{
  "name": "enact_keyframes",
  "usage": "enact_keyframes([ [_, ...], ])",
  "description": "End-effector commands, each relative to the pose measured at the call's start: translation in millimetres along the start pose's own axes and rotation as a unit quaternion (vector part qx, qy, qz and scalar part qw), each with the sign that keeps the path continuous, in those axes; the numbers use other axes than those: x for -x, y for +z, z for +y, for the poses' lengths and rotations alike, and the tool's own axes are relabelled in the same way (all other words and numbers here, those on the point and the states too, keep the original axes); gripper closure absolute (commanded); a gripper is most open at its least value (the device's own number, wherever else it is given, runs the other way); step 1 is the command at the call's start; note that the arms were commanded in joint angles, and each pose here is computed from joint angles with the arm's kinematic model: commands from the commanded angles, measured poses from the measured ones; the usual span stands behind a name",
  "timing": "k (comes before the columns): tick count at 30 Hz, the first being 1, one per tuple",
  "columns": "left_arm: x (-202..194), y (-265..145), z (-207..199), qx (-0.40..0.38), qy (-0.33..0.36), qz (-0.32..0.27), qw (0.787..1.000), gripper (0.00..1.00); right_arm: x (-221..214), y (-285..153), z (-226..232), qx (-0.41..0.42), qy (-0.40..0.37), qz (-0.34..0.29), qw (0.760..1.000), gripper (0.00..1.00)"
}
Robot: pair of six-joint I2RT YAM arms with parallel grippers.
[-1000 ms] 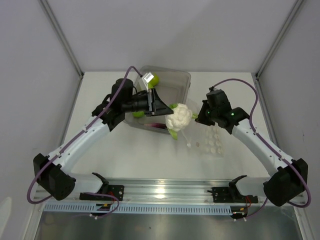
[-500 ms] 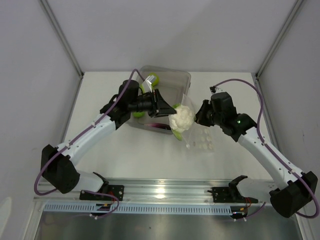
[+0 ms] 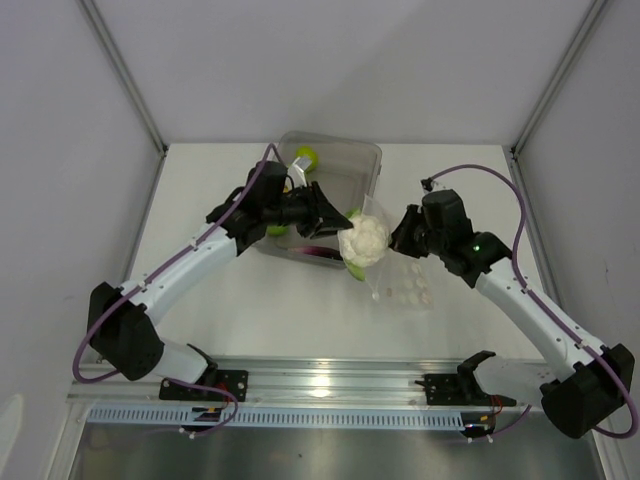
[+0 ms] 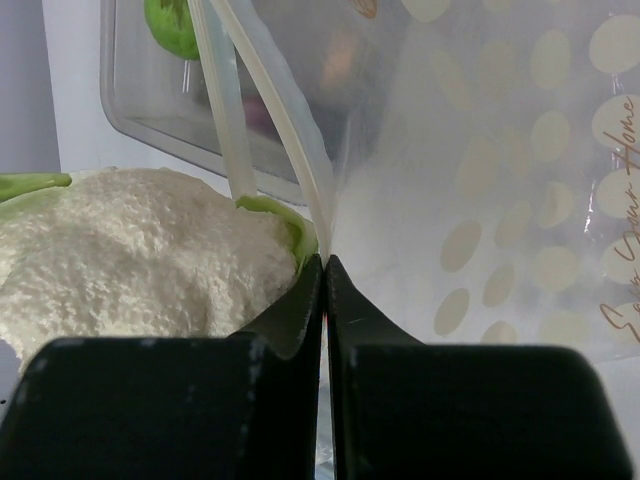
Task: Place the food in the zip-top bag and seal the zipper
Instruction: Place the fake vegetable in the zipper food storage bag.
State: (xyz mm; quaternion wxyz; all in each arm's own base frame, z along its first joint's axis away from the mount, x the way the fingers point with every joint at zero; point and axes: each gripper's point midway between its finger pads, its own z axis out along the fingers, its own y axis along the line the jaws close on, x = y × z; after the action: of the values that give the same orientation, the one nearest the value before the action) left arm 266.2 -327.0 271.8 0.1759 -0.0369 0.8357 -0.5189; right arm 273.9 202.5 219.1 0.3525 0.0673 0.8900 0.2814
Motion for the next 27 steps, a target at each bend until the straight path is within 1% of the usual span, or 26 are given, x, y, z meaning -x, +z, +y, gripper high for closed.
enact_keyframes([
  [1, -7.0, 10.8, 26.2, 0.037, -0.025, -0.004, 0.999, 0.83, 32.3, -26.1, 51.1, 0.094, 0.015, -0.055, 0.994, 1.0],
  [6, -12.9, 16.9, 46.1, 0.045, -0.048, -0.007, 0.998, 0.86, 35.7, -30.7, 56.7, 0.102, 0.035, -0.058, 0.992, 1.0],
  [12, -12.0, 17.4, 55.3, 0.058, -0.053, -0.02, 0.997, 0.86, 39.4, -36.8, 61.3, 0.114, 0.063, -0.067, 0.989, 1.0],
  [18, -13.9, 21.7, 65.8, 0.072, -0.05, -0.016, 0.996, 0.9, 43.4, -43.7, 73.9, 0.137, 0.076, -0.071, 0.985, 1.0],
  [19, -12.4, 22.3, 64.0, 0.071, -0.048, -0.017, 0.996, 0.92, 43.2, -41.2, 73.5, 0.134, 0.074, -0.068, 0.986, 1.0],
  [21, -11.8, 23.2, 68.8, 0.082, -0.042, -0.015, 0.996, 0.93, 44.1, -42.0, 76.5, 0.139, 0.07, -0.066, 0.986, 1.0],
  [24, -6.2, 17.3, 75.3, 0.115, -0.016, -0.028, 0.993, 0.93, 42.8, -41.9, 73.3, 0.13, 0.061, -0.064, 0.988, 1.0],
  [25, -4.3, 15.2, 75.8, 0.118, -0.008, -0.034, 0.992, 0.96, 42.8, -42.4, 73.5, 0.13, 0.059, -0.064, 0.988, 1.0],
  [27, 0.8, 10.9, 73.8, 0.13, 0.012, -0.051, 0.99, 0.97, 42.3, -37.9, 74.7, 0.134, 0.055, -0.061, 0.988, 1.0],
])
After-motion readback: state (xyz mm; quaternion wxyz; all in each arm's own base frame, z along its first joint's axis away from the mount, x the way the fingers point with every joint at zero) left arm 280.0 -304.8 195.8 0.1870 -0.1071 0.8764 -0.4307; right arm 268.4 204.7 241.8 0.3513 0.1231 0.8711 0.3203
